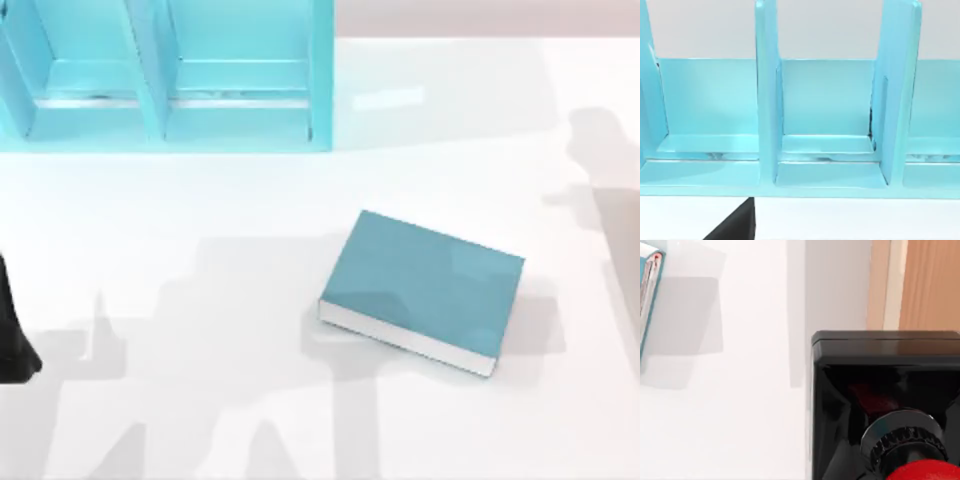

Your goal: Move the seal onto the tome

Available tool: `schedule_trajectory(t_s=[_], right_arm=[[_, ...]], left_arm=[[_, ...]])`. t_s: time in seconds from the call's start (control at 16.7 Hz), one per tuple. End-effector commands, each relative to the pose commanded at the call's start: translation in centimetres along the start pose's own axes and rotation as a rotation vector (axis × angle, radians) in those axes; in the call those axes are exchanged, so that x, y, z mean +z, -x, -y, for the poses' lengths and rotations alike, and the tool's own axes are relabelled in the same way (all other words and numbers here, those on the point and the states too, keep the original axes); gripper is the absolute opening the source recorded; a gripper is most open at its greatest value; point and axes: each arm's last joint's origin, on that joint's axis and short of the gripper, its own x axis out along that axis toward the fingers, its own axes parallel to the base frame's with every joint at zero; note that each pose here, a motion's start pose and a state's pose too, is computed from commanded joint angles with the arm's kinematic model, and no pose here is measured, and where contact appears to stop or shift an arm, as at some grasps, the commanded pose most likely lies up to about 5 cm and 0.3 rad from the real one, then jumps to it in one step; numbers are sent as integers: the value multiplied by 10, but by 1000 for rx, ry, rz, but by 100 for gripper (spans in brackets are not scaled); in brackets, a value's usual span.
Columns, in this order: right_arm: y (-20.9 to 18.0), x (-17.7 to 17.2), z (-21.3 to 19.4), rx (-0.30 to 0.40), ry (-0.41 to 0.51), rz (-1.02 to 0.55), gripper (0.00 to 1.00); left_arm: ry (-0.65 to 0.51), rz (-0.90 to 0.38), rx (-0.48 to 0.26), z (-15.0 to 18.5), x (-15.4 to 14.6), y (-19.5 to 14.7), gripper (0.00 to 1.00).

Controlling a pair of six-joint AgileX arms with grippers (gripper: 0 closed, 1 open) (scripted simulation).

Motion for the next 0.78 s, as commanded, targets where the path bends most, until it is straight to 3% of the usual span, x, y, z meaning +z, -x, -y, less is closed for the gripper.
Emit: schedule_trajectory(t_s=[0.36,0.54,0.78], right_arm=[[-7,8,-12,1,-4,-6,0],[-24,23,-58,-2,-2,-10,0],[-59,28,-152,-8,-5,-17,0]], left_arm=[[0,0,0,0,0,0,100],[0,0,0,0,0,0,100],[0,0,0,0,0,0,100]])
